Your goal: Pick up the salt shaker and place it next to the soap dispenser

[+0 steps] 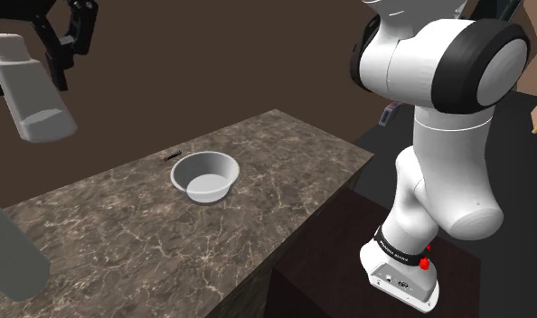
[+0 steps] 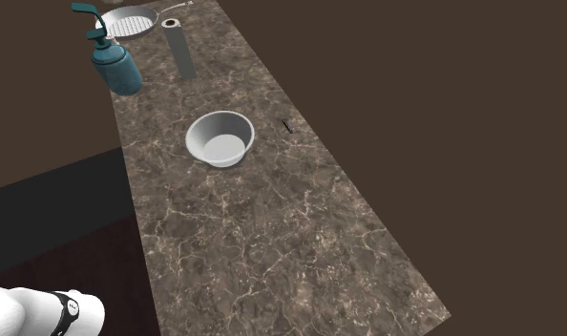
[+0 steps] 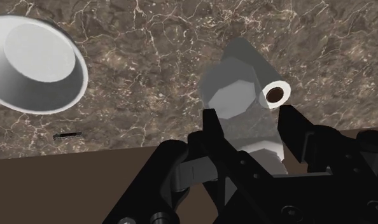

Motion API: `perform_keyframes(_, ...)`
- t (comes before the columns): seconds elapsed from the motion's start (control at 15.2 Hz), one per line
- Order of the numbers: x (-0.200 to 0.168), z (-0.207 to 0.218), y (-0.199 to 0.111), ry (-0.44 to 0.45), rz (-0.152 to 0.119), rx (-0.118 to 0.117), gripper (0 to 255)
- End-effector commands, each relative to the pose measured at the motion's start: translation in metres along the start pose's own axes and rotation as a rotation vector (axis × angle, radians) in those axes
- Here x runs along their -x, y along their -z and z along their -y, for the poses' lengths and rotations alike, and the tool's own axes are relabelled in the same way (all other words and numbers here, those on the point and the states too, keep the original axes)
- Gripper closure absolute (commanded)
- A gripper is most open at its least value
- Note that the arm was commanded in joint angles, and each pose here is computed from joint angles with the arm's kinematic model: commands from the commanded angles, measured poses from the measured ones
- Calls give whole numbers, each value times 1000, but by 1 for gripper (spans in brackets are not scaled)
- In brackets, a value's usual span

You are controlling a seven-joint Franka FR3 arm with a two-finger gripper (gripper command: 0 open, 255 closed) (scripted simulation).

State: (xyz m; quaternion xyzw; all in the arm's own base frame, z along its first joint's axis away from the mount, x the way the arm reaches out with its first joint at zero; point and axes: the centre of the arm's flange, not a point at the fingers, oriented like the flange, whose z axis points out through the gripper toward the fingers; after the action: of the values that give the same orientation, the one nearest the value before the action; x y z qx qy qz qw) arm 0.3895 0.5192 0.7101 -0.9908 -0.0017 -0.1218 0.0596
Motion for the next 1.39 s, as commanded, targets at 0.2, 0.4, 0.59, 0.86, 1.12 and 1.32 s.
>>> perform_keyframes(0.2,9,0,-24,-2,-1,0,255)
perform_keyframes(0.4,13,-2,-39,-2,-1,0,255)
perform_keyframes(0.59,17,-4,-54,-2,-1,0,255)
perform_keyframes(0.86,22,-6,-74,-2,-1,0,255)
perform_keyframes(1.12,27,-8,-95,-2,-1,0,255)
perform_keyframes(1.32,31,-10,-110,-2,-1,0,255)
